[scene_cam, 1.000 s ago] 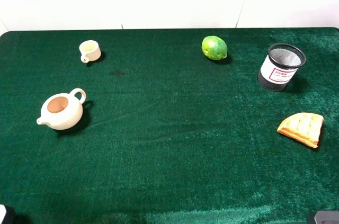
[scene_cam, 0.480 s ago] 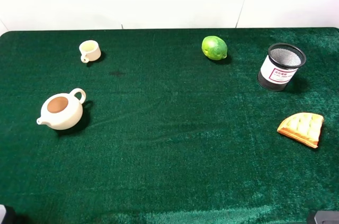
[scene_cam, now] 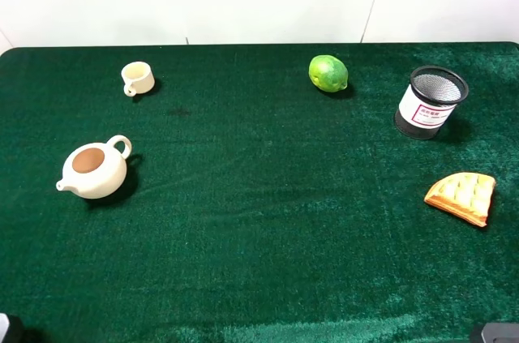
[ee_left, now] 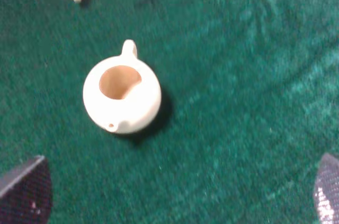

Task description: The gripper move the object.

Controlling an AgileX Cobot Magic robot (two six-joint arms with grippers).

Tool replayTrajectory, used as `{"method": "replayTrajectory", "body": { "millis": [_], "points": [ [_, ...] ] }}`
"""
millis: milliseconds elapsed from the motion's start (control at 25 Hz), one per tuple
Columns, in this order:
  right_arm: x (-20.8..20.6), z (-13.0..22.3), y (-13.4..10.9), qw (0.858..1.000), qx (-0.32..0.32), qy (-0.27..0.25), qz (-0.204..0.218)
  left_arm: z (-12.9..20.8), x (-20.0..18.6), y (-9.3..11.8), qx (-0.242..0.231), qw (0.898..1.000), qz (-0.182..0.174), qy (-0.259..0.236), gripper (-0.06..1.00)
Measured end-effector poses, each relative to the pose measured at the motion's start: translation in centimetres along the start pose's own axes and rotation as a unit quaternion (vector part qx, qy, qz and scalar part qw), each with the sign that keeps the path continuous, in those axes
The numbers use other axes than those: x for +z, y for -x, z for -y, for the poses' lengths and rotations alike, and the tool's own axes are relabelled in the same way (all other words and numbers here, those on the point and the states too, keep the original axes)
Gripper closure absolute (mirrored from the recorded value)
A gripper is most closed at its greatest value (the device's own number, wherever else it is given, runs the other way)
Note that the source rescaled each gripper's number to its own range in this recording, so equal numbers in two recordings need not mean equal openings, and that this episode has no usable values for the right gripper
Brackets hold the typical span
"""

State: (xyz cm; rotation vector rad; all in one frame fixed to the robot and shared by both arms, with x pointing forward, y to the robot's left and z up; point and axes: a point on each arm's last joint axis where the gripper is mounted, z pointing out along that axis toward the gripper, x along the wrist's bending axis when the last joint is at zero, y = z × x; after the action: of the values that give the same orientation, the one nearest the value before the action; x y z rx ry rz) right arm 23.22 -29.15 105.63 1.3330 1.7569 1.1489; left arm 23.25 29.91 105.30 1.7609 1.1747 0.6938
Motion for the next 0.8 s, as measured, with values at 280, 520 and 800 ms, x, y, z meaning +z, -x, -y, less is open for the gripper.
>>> {"method": "replayTrajectory", "body": {
  "millis": [280,520,800],
  "points": [
    [0.00,0.00,-0.01,1.000,0.000,0.000,0.000,0.03,-0.06,0.00,-0.022,0.999,-0.042,0.004,-0.06],
    [0.00,0.00,-0.01,1.000,0.000,0.000,0.000,0.02,-0.04,0.05,-0.038,0.997,-0.073,0.005,-0.06],
    [0.00,0.00,-0.01,1.000,0.000,0.000,0.000,0.02,-0.03,0.06,-0.038,0.997,-0.073,0.005,-0.06]
  ]
}}
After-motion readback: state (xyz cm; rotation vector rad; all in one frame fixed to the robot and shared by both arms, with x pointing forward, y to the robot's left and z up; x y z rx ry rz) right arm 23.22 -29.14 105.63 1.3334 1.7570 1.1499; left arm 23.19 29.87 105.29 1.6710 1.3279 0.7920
